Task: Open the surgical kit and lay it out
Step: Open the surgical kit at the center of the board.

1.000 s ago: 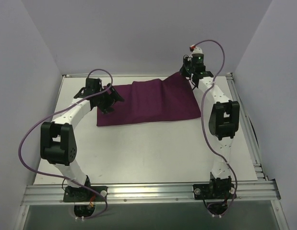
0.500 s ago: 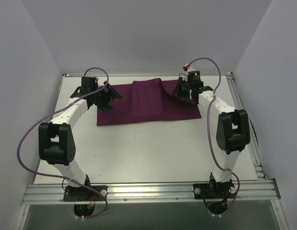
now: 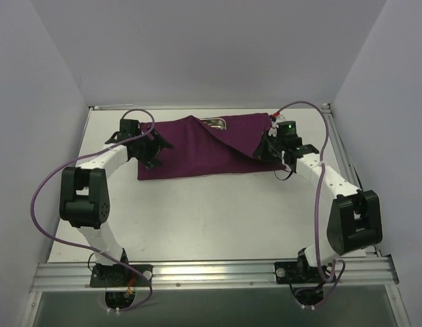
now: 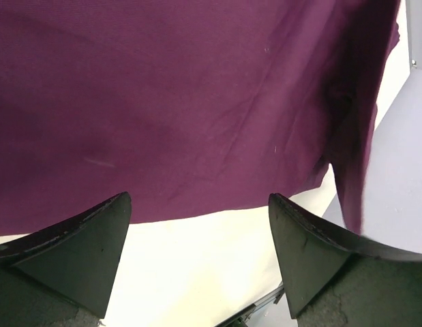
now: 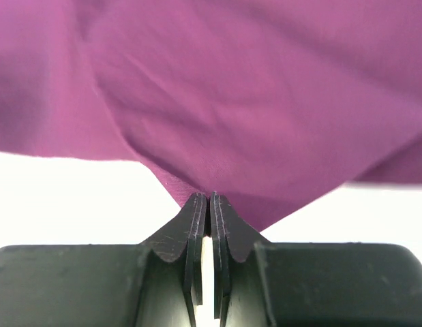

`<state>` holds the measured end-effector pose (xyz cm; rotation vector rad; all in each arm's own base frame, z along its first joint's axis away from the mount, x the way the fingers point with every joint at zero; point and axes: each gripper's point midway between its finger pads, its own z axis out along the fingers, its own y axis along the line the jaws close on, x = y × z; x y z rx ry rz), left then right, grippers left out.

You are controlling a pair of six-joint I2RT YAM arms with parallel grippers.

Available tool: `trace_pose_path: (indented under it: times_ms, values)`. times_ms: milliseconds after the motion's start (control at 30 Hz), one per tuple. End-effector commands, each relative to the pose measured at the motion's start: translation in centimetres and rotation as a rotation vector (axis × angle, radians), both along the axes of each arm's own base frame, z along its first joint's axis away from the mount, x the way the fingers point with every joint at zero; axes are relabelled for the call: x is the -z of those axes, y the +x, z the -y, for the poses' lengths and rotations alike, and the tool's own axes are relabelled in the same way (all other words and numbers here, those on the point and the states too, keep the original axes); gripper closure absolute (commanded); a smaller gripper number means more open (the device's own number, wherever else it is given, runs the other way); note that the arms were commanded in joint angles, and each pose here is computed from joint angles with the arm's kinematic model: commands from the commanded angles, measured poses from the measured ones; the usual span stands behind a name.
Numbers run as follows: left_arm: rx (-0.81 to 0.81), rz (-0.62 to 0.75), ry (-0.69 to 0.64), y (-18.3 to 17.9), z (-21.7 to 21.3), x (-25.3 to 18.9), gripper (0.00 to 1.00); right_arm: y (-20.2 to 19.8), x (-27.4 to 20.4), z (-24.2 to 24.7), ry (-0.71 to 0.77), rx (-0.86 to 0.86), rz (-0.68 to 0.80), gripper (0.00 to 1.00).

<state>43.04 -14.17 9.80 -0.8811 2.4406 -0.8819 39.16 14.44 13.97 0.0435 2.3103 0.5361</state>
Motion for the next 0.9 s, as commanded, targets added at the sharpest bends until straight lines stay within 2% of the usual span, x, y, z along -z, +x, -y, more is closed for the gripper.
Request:
trace_pose_path:
  times_ms: [0,67,233,300,333,700,833,867]
  values:
    - [-0.008,0.068,-0.027,1.9,0.0,-1.5,0.08,-4.2,2.2,0.8,-0.029,0.001,-0.102,1.0]
    - [-0.019,0.055,-0.022,2.8,-0.3,-1.4,0.05,-5.8,3.9,1.4,-0.045,0.01,-0.138,1.0]
    - [-0.041,-0.013,0.016,3.5,-1.2,-1.0,0.03,-7.8,3.5,3.1,-0.091,0.055,-0.119,1.0]
    - [-0.097,-0.038,0.053,3.8,-2.2,-0.7,0.03,-8.2,3.4,3.3,-0.092,0.057,-0.114,1.0]
    - [-0.117,-0.038,0.06,4.1,-2.5,-1.0,0.06,-8.2,3.5,3.4,-0.095,0.055,-0.113,1.0]
    - [-0.229,-0.044,0.025,8.6,-2.9,-0.7,0.06,-7.5,2.7,1.9,-0.014,0.036,-0.078,1.0]
    - [-0.266,-0.051,-0.007,10.5,-2.6,0.3,0.04,-7.5,2.2,1.9,-0.013,0.037,-0.064,1.0]
    - [-0.276,-0.064,-0.023,10.9,-2.4,1.0,0.01,-7.4,1.9,1.9,-0.011,0.037,-0.057,1.0]
